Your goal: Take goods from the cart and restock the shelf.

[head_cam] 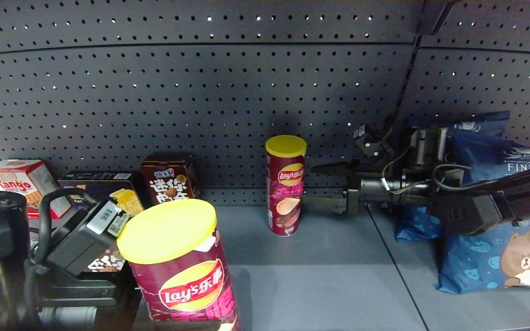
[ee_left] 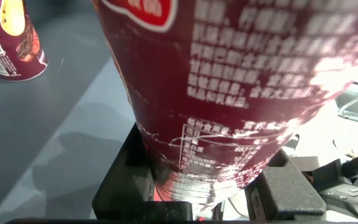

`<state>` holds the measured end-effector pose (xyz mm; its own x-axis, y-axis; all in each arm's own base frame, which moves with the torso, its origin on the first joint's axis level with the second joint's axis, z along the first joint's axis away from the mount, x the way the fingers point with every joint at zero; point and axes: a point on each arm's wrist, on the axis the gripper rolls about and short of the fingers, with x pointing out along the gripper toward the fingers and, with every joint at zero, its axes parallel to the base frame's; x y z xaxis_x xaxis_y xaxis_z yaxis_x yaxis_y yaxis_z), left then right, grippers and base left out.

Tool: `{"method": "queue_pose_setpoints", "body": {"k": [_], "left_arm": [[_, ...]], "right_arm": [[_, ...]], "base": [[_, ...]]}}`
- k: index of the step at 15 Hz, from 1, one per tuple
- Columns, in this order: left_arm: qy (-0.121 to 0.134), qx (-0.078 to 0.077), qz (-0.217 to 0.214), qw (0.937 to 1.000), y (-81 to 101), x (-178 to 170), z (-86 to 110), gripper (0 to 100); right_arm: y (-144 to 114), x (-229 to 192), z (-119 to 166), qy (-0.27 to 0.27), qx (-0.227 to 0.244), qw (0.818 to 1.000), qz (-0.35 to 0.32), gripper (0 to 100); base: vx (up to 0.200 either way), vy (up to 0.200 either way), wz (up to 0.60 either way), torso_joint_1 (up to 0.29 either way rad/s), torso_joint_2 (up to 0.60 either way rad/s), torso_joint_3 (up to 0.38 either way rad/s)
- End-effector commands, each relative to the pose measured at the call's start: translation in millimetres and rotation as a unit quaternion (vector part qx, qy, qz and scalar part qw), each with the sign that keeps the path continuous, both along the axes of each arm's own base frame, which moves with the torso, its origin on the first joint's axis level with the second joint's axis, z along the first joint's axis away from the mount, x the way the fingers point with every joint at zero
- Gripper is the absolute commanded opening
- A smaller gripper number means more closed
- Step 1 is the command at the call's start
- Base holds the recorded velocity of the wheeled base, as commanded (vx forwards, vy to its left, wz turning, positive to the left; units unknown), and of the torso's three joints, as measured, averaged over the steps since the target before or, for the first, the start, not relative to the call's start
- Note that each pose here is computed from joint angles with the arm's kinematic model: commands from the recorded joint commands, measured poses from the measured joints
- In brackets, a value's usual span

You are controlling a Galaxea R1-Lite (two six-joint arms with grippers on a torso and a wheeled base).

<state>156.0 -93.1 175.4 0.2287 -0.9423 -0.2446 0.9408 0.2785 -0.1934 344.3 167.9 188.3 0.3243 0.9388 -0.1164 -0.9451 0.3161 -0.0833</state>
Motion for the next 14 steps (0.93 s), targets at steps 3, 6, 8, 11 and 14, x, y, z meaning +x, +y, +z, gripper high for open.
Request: {"method": "queue_pose_setpoints", "body": {"k": [3,6,8,11,14], "left_arm": [[0.002,0.001,0.001,1.0000,0.1,0,-0.8,0],[0.003,0.001,0.001,1.0000,0.4,0,-1.3,0],[0.003,0.001,0.001,1.0000,0.4,0,-1.3,0],[0.003,0.001,0.001,1.0000,0.4,0,-1.3,0],[0.003,0.001,0.001,1.0000,0.4,0,-1.3,0]], "right_arm": [[14,18,-17,0.010,-0.003,1.000,0.012,100],[25,25,-25,0.007,-0.002,1.000,0.021,100],[34,28,-31,0.008,-0.003,1.000,0.029,100],[43,32,-41,0.014,-0.005,0.999,0.036,100],[48,37,-49,0.017,-0.006,0.999,0.037,100]], "base": [[0.000,0.000,0.00,0.000,0.00,0.000],[0.000,0.000,0.00,0.000,0.00,0.000],[0.000,0.000,0.00,0.000,0.00,0.000],[0.000,0.000,0.00,0.000,0.00,0.000],[0.000,0.000,0.00,0.000,0.00,0.000]]}}
